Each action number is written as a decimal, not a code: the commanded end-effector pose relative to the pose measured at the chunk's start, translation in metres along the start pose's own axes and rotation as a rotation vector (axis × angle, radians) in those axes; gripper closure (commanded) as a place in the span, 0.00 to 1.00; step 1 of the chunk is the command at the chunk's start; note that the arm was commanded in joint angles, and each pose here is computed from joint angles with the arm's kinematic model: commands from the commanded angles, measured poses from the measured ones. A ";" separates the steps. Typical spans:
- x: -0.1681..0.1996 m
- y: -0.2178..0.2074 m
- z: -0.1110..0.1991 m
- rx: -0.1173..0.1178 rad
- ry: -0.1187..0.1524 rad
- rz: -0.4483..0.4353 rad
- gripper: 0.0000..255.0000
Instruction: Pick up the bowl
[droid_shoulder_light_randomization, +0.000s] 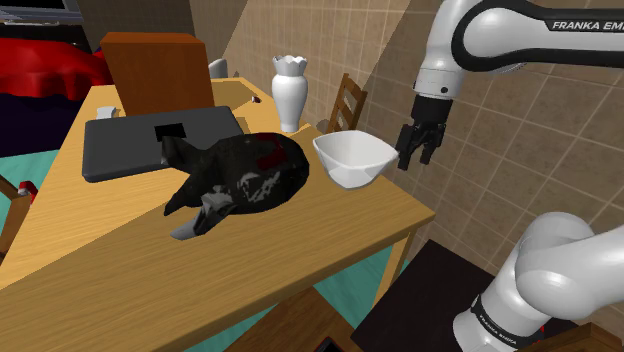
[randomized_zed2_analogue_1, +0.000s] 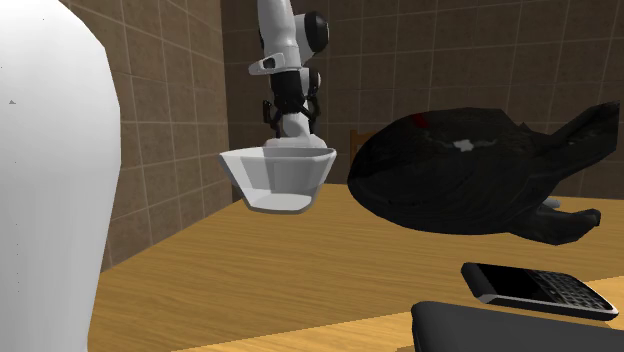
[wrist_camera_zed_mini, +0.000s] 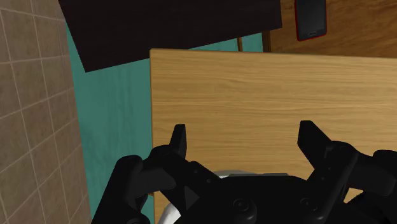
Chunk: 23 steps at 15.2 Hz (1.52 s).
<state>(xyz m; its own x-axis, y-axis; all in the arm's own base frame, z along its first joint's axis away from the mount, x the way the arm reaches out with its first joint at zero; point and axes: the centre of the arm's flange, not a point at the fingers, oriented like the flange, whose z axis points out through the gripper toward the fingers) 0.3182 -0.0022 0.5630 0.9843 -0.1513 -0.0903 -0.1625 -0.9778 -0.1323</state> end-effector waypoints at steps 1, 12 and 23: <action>0.000 0.000 0.000 0.000 0.000 0.000 0.00; 0.140 0.084 -0.012 0.168 -0.049 -0.020 0.00; 0.204 0.124 0.021 0.241 -0.071 -0.028 0.00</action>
<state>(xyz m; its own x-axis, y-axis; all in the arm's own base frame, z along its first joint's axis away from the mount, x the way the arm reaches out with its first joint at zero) 0.4984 -0.1517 0.5132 0.9828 -0.1057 -0.1513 -0.1551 -0.9173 -0.3667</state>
